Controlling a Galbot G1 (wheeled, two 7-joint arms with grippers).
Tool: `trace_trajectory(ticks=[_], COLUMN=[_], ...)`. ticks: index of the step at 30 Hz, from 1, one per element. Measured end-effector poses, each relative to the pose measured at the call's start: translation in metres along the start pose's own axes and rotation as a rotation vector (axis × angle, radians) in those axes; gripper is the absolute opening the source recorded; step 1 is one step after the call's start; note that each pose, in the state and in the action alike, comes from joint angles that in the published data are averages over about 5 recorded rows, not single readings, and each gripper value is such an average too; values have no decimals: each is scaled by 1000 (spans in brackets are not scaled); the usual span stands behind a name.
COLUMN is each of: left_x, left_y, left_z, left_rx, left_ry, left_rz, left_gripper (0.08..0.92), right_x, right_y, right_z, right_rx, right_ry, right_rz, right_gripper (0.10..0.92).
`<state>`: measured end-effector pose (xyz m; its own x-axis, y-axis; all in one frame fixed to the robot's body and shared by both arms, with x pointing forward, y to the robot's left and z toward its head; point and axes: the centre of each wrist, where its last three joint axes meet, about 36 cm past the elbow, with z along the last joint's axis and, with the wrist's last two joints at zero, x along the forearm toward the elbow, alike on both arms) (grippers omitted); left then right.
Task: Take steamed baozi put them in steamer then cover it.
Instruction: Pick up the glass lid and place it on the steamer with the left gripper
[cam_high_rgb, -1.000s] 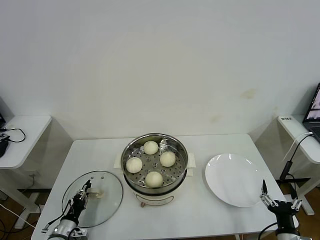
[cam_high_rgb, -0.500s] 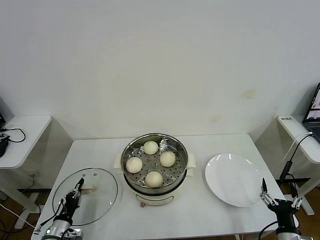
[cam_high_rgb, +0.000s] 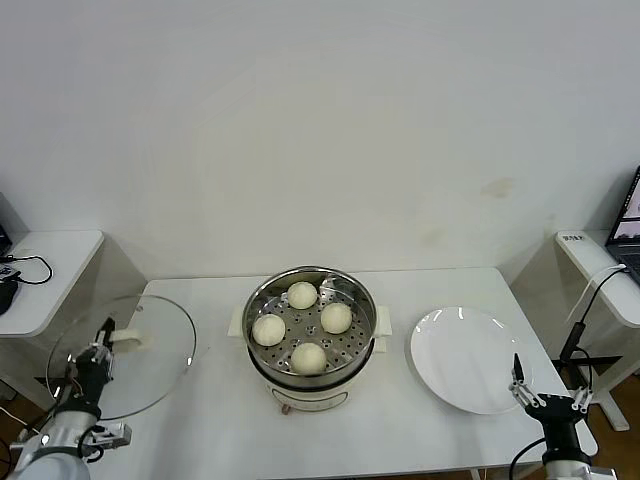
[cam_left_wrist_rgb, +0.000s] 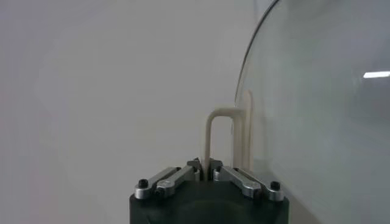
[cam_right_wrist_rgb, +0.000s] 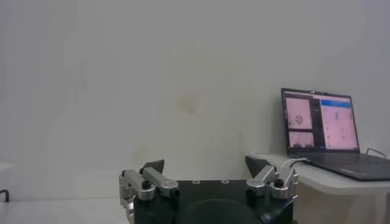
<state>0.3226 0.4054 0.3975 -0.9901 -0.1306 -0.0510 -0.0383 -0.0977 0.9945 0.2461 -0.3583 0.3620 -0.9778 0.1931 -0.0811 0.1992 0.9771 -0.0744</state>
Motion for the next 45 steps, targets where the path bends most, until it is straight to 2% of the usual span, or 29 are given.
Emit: trace_trajectory(ticks=[4,11,20,27,45], left_x=[-6,-17,-35,-43,-61], left_y=[26,58,76,79,85], left_z=[-11,-49,-105,-154,-268], left_rx=[25,78,128,139,167], left_ry=[-7,-67,-127,-160,-162], left_rz=[-20,-20,12,43,65], left_gripper=[147,147,147,147,147], right_x=[0,2,0,0,-2], right_y=[3,14,35,47,65], right_z=[1,2,4,10,23], right_rx=[6,22,38,59,71], right_ry=[-4,-4,1,11,31], right_rz=[-9,-23,-41,-61,-113], right_gripper=[823,823,823,823,823])
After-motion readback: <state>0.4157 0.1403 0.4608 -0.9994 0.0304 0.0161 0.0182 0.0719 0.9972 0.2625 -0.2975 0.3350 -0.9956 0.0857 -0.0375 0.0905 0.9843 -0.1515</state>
